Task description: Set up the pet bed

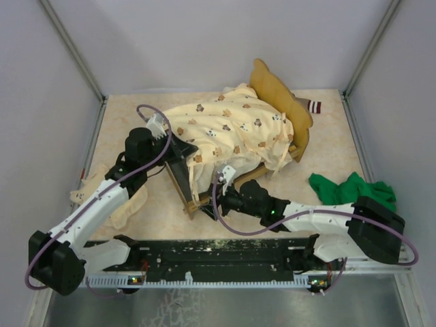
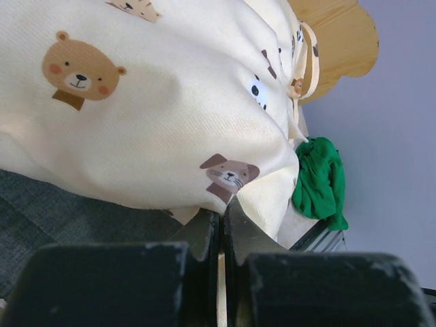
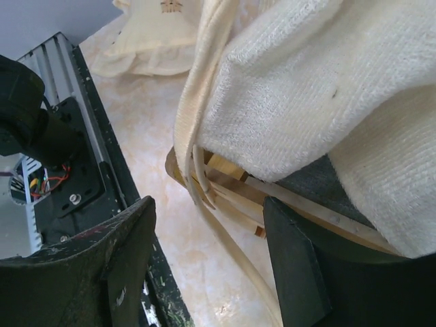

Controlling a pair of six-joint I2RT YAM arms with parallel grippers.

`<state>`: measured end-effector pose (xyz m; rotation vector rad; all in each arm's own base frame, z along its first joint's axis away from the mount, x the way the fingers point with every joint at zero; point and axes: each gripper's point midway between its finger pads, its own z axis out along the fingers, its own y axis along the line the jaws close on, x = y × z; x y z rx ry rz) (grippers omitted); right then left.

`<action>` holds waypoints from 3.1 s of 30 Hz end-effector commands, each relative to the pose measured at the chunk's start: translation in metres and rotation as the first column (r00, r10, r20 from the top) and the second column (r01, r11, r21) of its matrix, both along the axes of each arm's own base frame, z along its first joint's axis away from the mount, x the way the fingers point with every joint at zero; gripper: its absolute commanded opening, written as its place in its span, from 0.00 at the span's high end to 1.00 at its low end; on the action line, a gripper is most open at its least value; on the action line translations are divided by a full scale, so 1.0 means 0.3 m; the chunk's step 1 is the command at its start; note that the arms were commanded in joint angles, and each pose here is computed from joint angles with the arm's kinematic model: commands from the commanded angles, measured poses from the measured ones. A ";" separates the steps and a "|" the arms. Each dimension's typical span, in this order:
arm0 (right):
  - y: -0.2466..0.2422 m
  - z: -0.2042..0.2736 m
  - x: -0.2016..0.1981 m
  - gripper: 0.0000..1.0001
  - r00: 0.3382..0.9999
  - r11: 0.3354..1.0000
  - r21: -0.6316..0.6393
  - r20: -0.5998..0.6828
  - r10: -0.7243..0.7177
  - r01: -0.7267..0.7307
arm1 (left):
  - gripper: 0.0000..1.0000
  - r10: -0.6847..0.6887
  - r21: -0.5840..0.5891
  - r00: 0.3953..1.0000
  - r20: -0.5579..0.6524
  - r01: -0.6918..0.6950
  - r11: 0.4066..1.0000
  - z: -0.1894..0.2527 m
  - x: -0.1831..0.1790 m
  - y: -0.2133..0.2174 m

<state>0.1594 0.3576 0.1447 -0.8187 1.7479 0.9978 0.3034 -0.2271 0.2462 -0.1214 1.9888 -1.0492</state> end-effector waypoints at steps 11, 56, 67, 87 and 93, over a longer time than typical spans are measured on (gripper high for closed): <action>0.037 0.102 0.094 0.91 0.990 0.990 0.053 0.045 -0.132 0.130 | 1.00 0.024 -0.027 0.989 0.144 -0.020 0.999 0.140 0.051 -0.004; -0.051 0.425 0.159 1.00 0.904 0.957 0.223 0.345 -0.254 0.184 | 1.00 0.084 -0.091 0.991 0.102 -0.074 0.993 0.153 0.068 0.003; -0.011 0.564 0.151 1.00 0.886 0.929 0.351 0.385 -0.258 0.118 | 1.00 0.125 -0.082 0.986 0.112 -0.117 0.990 0.164 0.101 0.015; -0.051 0.370 0.149 1.00 0.884 0.922 0.357 0.371 -0.284 0.147 | 1.00 0.143 -0.072 0.984 0.106 -0.136 0.988 0.149 0.108 0.024; -0.054 0.265 0.201 1.00 0.895 0.937 0.238 0.308 -0.322 0.255 | 1.00 0.141 -0.069 0.985 0.104 -0.134 0.989 0.143 0.105 0.024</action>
